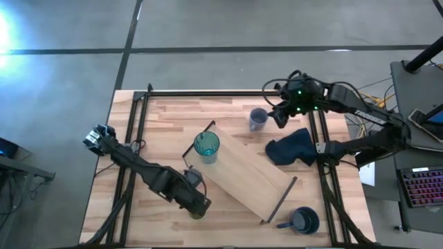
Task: Stack small to large cups/mugs on shelf
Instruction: Put the light brown cup on the shelf
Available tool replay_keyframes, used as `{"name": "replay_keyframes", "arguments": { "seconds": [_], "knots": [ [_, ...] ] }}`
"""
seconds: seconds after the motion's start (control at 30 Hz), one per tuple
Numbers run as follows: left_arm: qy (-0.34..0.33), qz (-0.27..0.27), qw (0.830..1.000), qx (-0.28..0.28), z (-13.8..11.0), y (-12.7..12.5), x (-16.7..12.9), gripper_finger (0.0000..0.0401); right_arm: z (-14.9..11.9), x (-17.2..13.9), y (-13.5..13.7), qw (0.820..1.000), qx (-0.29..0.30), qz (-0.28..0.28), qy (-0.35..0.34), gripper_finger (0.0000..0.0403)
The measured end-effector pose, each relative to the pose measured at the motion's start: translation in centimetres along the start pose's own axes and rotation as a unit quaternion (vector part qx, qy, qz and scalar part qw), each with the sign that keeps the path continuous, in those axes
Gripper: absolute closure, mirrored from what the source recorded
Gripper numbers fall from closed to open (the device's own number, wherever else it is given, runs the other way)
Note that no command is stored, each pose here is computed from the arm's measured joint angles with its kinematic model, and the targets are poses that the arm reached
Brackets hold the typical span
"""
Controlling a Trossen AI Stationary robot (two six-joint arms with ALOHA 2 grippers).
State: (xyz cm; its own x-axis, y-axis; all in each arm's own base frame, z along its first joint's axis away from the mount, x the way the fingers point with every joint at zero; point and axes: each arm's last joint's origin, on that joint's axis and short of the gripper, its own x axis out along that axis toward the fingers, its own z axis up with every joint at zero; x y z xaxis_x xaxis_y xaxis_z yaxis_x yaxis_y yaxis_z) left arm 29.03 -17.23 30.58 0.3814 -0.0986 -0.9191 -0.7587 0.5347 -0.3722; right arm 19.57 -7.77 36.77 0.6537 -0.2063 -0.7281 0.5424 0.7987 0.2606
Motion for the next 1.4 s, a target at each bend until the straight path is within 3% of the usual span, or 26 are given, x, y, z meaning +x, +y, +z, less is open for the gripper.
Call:
{"name": "replay_keyframes", "arguments": {
  "seconds": [0.27,0.6,1.0,1.17,1.4],
  "knots": [
    [0.036,0.038,0.998,0.046,-0.6,0.9,0.4,0.0246,-0.4,-0.1,-0.2,1.000,-0.001,-0.018,0.017,0.0225],
    [0.049,0.036,0.994,0.089,-1.0,0.9,0.8,0.0246,-0.4,-0.1,-0.2,1.000,0.004,-0.022,0.014,0.0225],
    [0.061,0.071,0.991,0.094,-1.4,0.5,3.8,0.0248,-0.3,-0.1,-0.2,1.000,0.013,-0.021,0.012,0.0225],
    [0.065,0.079,0.990,0.094,-1.5,0.4,4.5,0.0287,-0.3,-0.1,-0.2,1.000,0.014,-0.021,0.012,0.0225],
    [0.064,0.058,0.992,0.091,-1.4,-0.1,4.6,0.0390,-0.6,-0.1,-0.3,0.999,0.022,-0.025,0.026,0.0225]
  ]
}}
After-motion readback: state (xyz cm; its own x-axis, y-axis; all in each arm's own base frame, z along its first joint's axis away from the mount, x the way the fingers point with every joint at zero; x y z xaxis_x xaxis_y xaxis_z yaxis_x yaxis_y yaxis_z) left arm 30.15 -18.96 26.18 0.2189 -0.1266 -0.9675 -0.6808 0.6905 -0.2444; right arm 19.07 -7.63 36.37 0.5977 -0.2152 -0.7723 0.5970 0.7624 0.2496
